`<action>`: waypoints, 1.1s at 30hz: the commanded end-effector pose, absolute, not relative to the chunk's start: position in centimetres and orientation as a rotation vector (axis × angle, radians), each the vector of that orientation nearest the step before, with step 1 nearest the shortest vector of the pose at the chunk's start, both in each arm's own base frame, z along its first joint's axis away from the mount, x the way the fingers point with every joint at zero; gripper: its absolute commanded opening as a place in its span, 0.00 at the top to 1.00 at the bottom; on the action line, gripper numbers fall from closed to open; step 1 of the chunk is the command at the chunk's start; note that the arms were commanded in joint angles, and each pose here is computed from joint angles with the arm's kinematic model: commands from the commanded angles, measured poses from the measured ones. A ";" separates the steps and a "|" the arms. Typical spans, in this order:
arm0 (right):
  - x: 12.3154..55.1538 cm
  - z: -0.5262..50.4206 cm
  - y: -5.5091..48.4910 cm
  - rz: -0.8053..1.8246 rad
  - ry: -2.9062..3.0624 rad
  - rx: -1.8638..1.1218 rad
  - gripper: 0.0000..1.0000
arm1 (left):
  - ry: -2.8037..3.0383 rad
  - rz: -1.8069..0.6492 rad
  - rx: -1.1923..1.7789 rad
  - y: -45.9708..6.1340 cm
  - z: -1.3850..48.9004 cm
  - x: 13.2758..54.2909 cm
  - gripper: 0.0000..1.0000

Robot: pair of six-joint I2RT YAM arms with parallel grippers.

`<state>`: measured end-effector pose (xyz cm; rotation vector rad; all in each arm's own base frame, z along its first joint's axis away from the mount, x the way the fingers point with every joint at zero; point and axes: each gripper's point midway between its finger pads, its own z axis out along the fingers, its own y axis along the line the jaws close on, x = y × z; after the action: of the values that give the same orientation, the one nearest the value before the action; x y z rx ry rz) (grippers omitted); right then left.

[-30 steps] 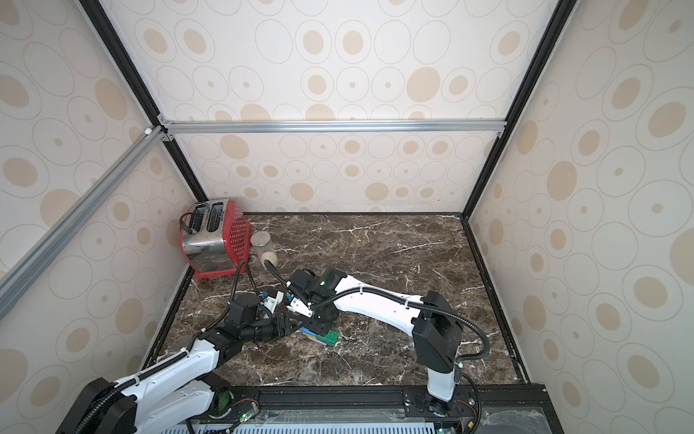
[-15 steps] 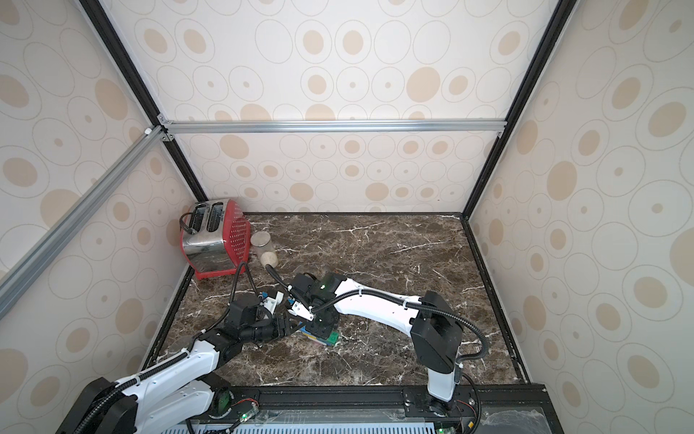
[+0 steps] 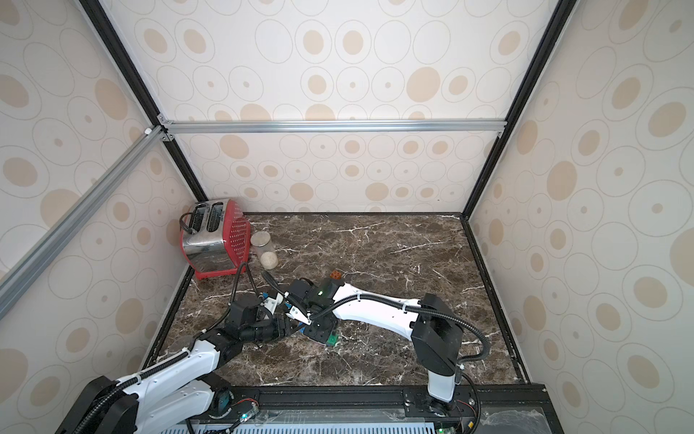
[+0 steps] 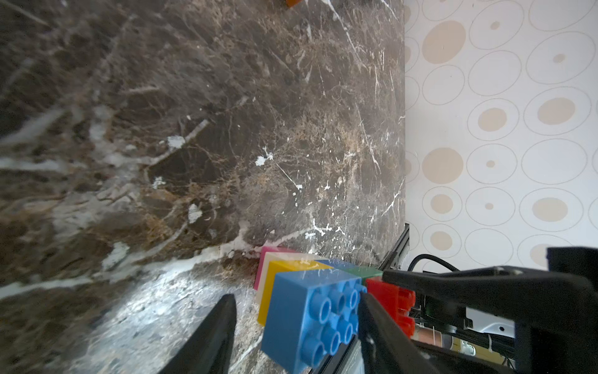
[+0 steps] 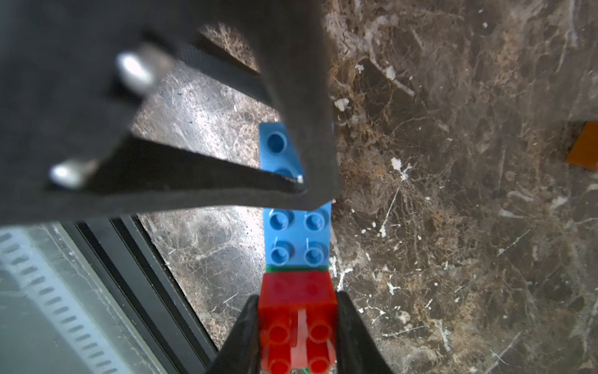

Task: Assemble a heart with lego
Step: Assemble the lego brick with the lego brick.

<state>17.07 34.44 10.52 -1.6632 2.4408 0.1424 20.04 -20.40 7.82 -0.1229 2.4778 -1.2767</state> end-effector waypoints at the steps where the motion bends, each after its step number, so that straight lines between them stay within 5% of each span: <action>1: 16.1 9.7 33.2 0.060 2.476 -1.707 0.72 | 2.486 -1.261 -0.115 -20.4 7.6 20.0 0.40; 33: 17.6 5.1 30.5 -0.103 2.562 -1.672 0.73 | 2.483 -1.205 -0.116 -19.6 8.1 19.7 0.40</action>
<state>17.94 34.14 9.70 -1.6039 2.4480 0.0990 19.63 -19.59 7.62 -0.1509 2.4897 -1.2273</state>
